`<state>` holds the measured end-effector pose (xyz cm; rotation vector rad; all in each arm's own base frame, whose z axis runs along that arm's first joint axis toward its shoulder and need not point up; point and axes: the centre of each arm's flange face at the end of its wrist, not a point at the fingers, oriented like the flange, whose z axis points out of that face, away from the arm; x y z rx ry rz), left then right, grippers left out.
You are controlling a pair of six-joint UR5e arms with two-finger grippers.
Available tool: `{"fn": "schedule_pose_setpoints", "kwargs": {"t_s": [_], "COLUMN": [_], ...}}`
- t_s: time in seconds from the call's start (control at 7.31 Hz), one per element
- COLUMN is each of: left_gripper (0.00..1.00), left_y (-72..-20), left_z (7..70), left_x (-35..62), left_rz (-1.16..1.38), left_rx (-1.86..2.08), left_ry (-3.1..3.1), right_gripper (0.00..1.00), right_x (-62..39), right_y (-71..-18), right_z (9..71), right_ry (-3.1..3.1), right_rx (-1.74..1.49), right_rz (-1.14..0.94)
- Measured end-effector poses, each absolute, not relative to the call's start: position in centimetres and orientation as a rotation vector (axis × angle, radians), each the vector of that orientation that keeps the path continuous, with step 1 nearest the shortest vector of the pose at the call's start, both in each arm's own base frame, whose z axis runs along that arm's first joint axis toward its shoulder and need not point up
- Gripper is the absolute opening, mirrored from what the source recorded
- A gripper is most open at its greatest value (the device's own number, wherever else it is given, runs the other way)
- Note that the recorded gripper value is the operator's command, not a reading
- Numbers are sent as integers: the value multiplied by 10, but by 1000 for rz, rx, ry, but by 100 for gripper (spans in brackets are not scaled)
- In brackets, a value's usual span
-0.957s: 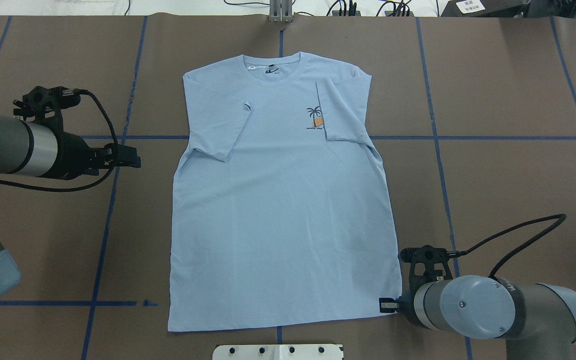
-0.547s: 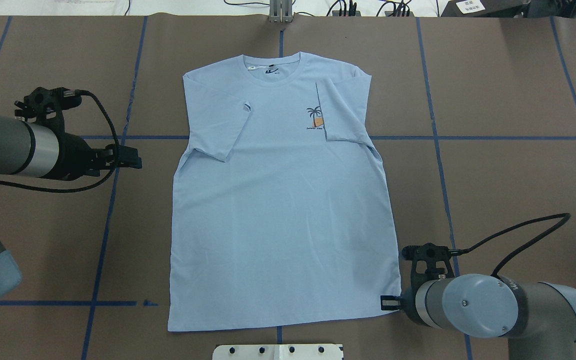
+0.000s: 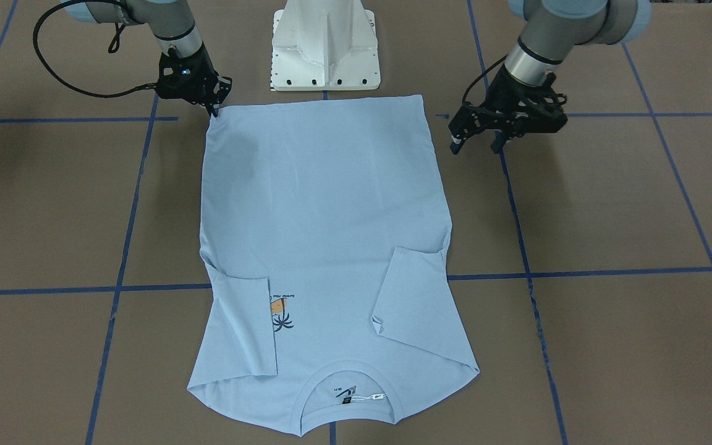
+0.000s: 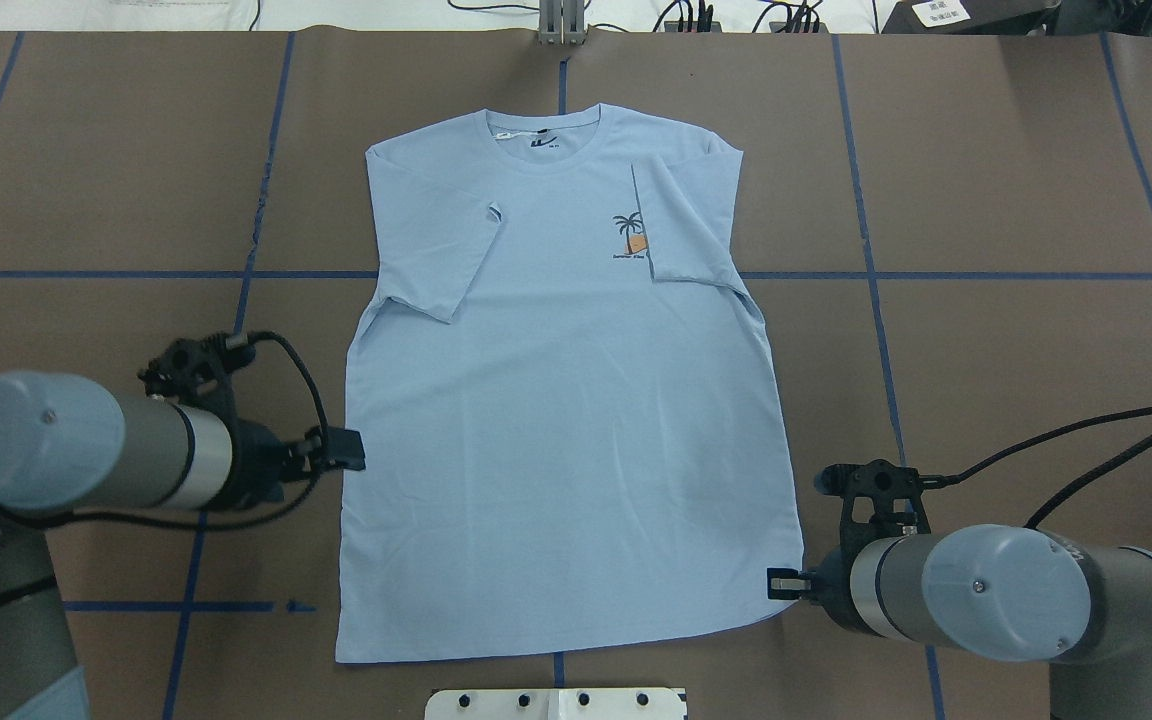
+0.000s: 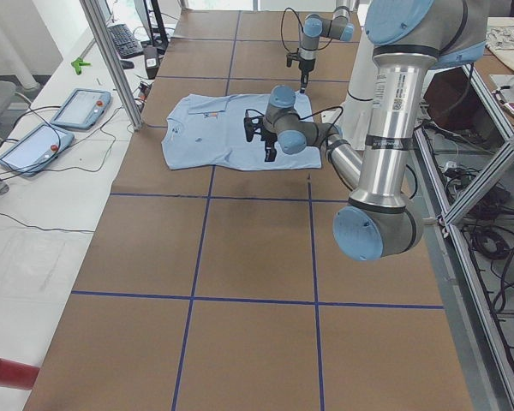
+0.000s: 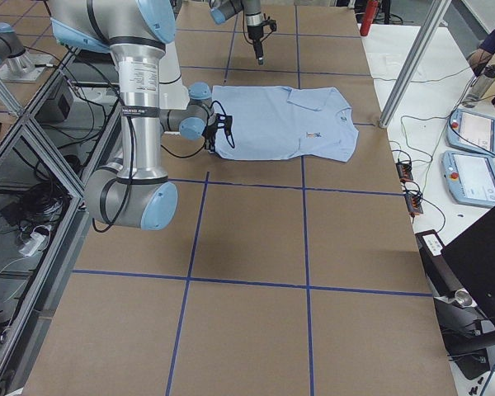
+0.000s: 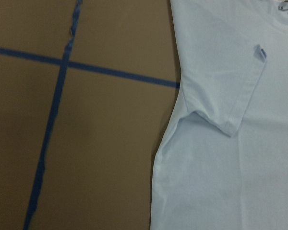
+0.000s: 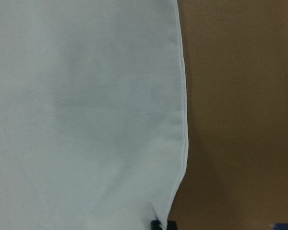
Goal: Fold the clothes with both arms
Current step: 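Move both grippers down to the hem corners nearest the robot, then grasp the two hem corners with the left and right grippers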
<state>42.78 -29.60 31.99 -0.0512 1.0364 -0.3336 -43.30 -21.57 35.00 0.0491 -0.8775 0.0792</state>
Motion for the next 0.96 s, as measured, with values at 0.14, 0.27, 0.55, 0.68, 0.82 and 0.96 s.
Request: {"fn": "schedule_pose_setpoints", "kwargs": {"t_s": [0.14, 0.27, 0.55, 0.68, 0.82, 0.96], "left_gripper": [100, 99, 99, 99, 98, 96], "left_y": [-263, -237, -200, -185, -174, -168], "left_z": [321, 326, 336, 340, 342, 344], "left_x": [450, 466, 486, 494, 499, 502], "left_rz": [-357, -375, -387, -386, -382, -379], "left_rx": [-95, -113, -142, -163, -177, -184], "left_ry": [1012, 968, 898, 880, 869, 860], "right_gripper": [0, 0, 0, 0, 0, 0], "right_x": [-428, -427, -427, -428, -428, -427], "right_y": [-217, -218, -218, -218, -219, -219], "right_z": [344, 341, 338, 338, 338, 338], "right_ry": [-890, -898, -902, -903, -903, -903], "right_rx": [53, 55, 56, 56, 56, 56], "right_rz": [83, 84, 85, 84, 85, 86]}}
